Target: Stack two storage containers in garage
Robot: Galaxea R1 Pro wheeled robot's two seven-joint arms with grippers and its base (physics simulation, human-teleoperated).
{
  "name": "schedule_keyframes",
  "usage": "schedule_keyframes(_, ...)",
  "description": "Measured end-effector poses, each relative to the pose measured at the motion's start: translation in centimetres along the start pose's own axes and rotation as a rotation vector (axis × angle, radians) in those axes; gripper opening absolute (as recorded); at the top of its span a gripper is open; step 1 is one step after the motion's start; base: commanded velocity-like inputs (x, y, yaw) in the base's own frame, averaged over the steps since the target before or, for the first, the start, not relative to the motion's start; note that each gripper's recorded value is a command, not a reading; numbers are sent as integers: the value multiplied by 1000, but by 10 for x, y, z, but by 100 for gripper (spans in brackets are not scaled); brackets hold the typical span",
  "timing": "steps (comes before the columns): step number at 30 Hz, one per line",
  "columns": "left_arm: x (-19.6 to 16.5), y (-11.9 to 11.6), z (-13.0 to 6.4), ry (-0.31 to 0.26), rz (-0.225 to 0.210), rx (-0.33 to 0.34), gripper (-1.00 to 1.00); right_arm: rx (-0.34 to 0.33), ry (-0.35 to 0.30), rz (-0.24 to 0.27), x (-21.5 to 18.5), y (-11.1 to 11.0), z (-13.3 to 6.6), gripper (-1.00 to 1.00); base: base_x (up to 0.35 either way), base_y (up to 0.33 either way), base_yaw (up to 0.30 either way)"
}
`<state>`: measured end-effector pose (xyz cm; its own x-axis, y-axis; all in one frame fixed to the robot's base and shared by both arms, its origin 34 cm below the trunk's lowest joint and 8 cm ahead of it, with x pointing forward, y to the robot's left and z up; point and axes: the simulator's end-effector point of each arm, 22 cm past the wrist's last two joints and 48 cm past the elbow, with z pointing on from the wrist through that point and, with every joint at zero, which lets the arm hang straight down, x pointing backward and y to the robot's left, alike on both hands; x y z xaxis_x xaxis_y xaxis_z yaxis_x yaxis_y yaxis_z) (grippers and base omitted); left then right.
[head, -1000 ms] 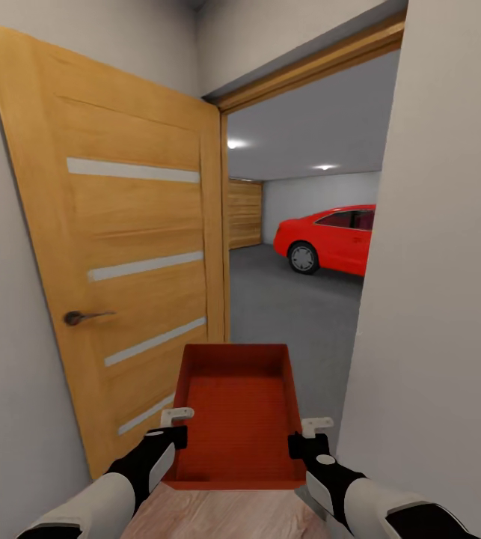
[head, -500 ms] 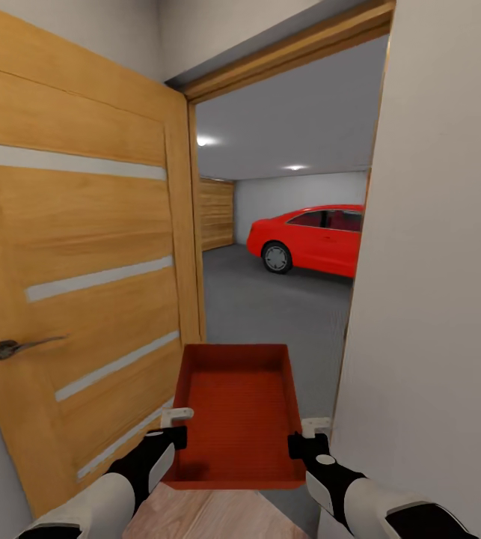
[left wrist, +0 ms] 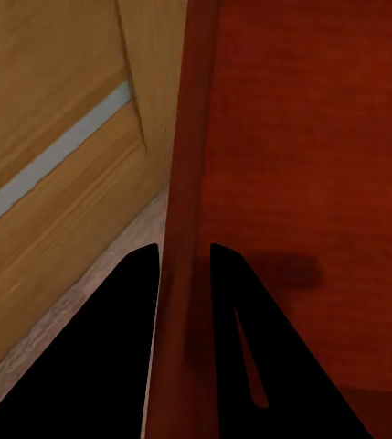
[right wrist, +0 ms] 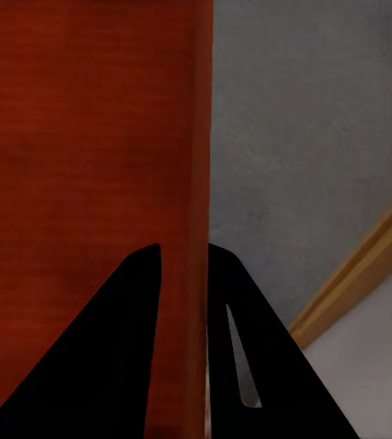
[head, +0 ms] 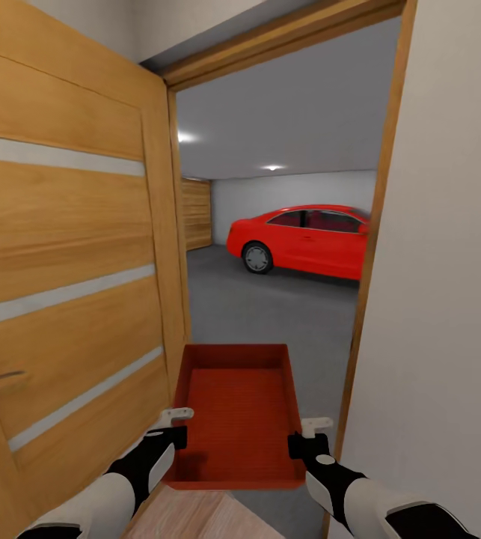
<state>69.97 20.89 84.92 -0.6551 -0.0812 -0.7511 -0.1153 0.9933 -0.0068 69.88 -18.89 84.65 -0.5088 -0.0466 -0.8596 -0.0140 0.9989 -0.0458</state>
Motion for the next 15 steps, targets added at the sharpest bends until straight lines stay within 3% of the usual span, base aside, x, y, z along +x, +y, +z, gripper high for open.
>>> schedule_keyframes(9, 0, 0, 0, 0, 0, 0, -100, 0, 0, 0, 0, 0, 0, -100, 298, 218, -289)
schedule_keyframes(15, 0, 0, 0, 0, 0, 0, -100, -1, 0, 0, 0, 0, 0, -100, 293, 226, -70)
